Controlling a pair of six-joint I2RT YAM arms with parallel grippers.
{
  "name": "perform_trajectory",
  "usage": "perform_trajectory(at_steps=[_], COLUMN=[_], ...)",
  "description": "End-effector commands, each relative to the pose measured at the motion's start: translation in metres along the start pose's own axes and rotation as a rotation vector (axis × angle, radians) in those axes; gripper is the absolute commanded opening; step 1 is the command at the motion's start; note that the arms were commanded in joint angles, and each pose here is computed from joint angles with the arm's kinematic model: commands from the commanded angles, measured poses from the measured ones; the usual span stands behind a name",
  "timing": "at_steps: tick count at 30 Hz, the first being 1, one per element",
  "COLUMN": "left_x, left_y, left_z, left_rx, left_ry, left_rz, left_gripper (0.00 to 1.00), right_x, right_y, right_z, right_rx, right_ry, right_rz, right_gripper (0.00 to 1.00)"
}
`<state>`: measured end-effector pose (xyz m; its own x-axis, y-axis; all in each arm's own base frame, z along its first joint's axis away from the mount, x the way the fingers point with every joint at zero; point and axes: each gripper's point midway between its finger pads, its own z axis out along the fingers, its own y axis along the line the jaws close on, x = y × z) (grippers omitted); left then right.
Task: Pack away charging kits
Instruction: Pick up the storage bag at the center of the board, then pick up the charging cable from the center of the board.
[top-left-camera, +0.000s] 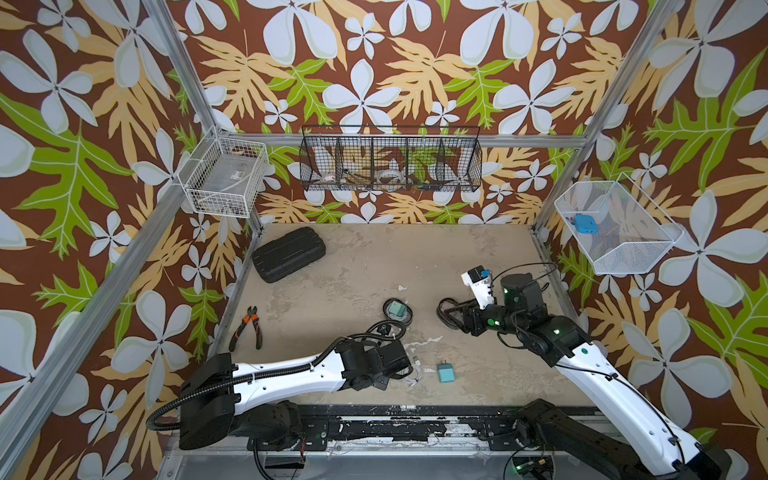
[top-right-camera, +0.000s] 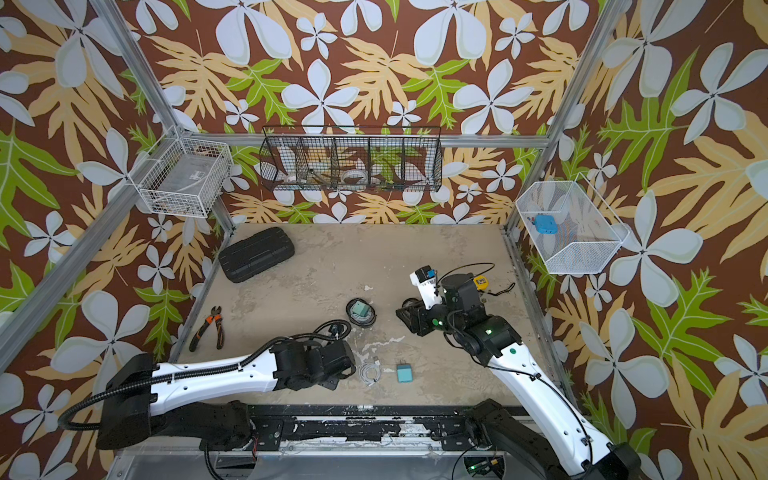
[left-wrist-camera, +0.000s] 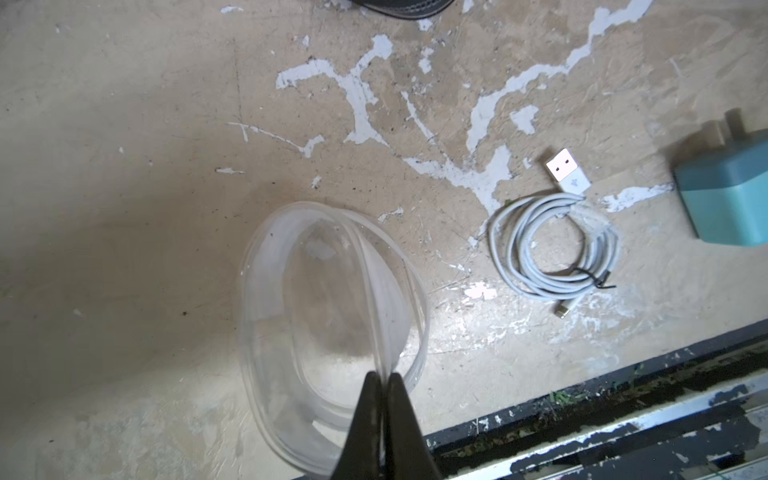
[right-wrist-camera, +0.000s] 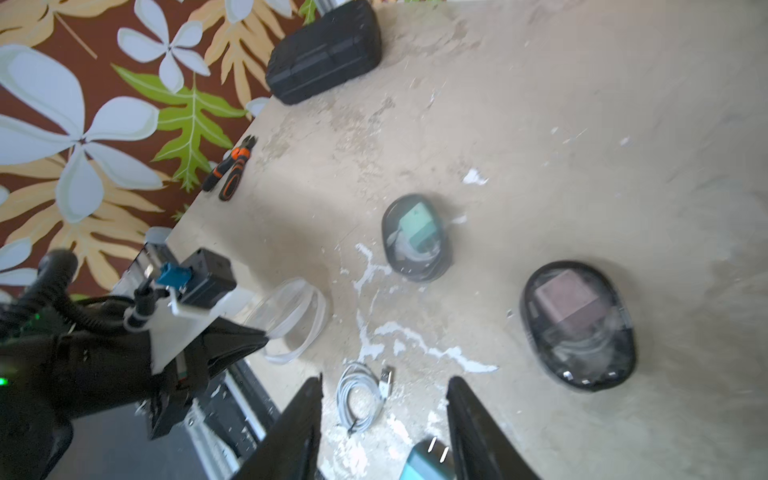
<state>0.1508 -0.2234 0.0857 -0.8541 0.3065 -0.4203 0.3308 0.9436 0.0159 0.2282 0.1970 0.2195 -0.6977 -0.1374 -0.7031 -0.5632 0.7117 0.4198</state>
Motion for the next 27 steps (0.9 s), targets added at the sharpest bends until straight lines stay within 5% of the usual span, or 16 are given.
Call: perform_trajectory(at_steps=[1, 11, 27], left_x=[-0.010, -0.012, -0.013], left_y=[-0.004, -0.018, -0.015], left_z=[-0.004, -0.010, -0.014], left_rx=[0.042, 0.248, 0.258], left_ry=[-0.066, -0.202, -0.259], left_rz=[-0.022, -0.063, -0.004], left_gripper=[0.00, 0.00, 0.00], right_x=[0.032, 0.129, 0.158], right_y=[0.019, 0.029, 0.013], right_z=[0.009, 0.053, 0.105], right_rx=[-0.078, -0.066, 0.096], right_ry=[0.086, 0.282, 0.376], right_rz=[0.060, 0.228, 0.266], right_gripper=[0.48, 0.56, 0.58])
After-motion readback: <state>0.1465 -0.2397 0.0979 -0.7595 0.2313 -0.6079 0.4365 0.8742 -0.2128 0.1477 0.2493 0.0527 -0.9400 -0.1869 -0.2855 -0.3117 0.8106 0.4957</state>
